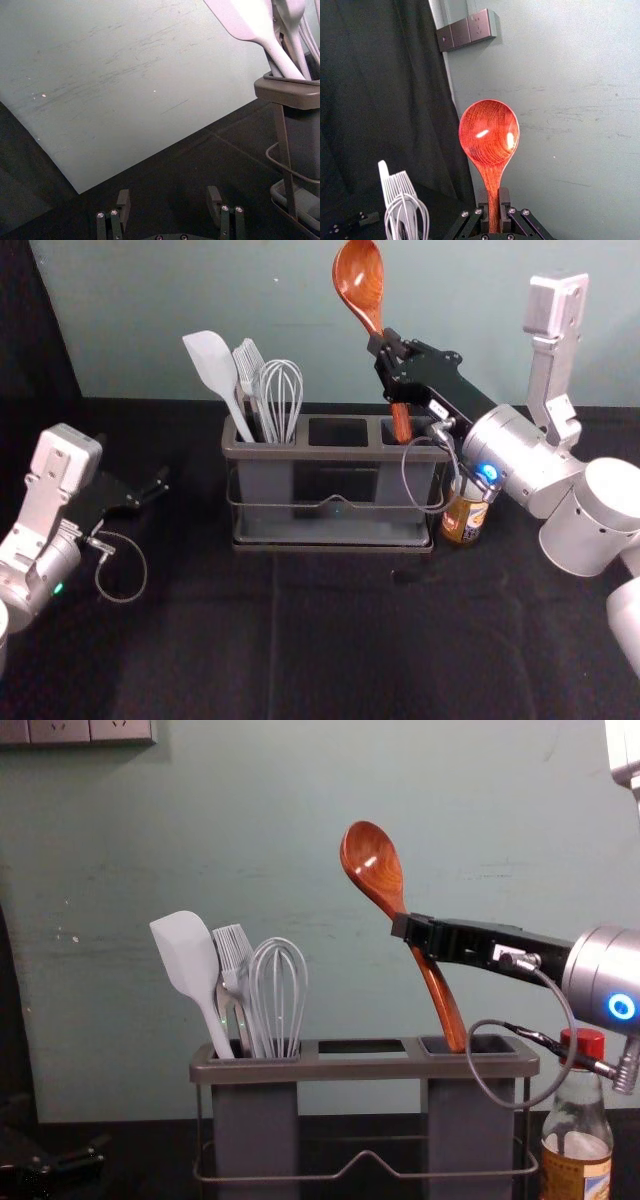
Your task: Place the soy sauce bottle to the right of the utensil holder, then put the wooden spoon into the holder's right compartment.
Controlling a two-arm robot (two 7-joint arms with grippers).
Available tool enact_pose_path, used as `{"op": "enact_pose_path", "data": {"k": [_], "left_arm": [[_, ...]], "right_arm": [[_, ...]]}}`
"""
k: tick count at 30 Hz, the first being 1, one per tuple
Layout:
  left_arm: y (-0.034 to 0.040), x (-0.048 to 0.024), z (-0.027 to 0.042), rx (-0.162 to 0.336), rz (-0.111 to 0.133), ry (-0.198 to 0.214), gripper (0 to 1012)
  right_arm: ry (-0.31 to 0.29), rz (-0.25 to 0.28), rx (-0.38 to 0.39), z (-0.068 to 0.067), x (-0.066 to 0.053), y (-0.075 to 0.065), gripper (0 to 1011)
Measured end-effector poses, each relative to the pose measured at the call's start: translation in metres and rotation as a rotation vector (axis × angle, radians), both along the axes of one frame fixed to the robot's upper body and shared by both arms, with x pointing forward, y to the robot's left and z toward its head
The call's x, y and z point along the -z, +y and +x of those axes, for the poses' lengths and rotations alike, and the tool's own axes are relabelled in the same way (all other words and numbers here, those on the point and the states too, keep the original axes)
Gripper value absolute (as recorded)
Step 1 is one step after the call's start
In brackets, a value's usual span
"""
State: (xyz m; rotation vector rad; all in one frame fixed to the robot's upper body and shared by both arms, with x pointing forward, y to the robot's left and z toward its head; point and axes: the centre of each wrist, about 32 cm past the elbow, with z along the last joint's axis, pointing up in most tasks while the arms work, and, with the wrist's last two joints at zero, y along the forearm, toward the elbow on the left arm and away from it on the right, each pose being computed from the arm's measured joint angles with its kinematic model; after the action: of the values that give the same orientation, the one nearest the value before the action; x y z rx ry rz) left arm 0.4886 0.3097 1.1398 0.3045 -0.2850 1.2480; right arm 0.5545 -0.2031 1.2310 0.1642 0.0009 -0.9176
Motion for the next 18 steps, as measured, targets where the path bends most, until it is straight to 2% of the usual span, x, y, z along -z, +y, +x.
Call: {"op": "enact_pose_path", "data": {"k": [10, 18], "left_arm": [[0.0, 0.0, 0.0, 0.0, 0.0, 0.0, 1005], [0.0, 0.0, 0.0, 0.0, 0.0, 0.0, 1005]], "right_arm": [[0.004, 0.001, -0.002, -0.0005, 0.0047, -0.0026, 127], [0.018, -0.009, -0.006, -0.0066, 0.0053, -0.0058, 127]]}}
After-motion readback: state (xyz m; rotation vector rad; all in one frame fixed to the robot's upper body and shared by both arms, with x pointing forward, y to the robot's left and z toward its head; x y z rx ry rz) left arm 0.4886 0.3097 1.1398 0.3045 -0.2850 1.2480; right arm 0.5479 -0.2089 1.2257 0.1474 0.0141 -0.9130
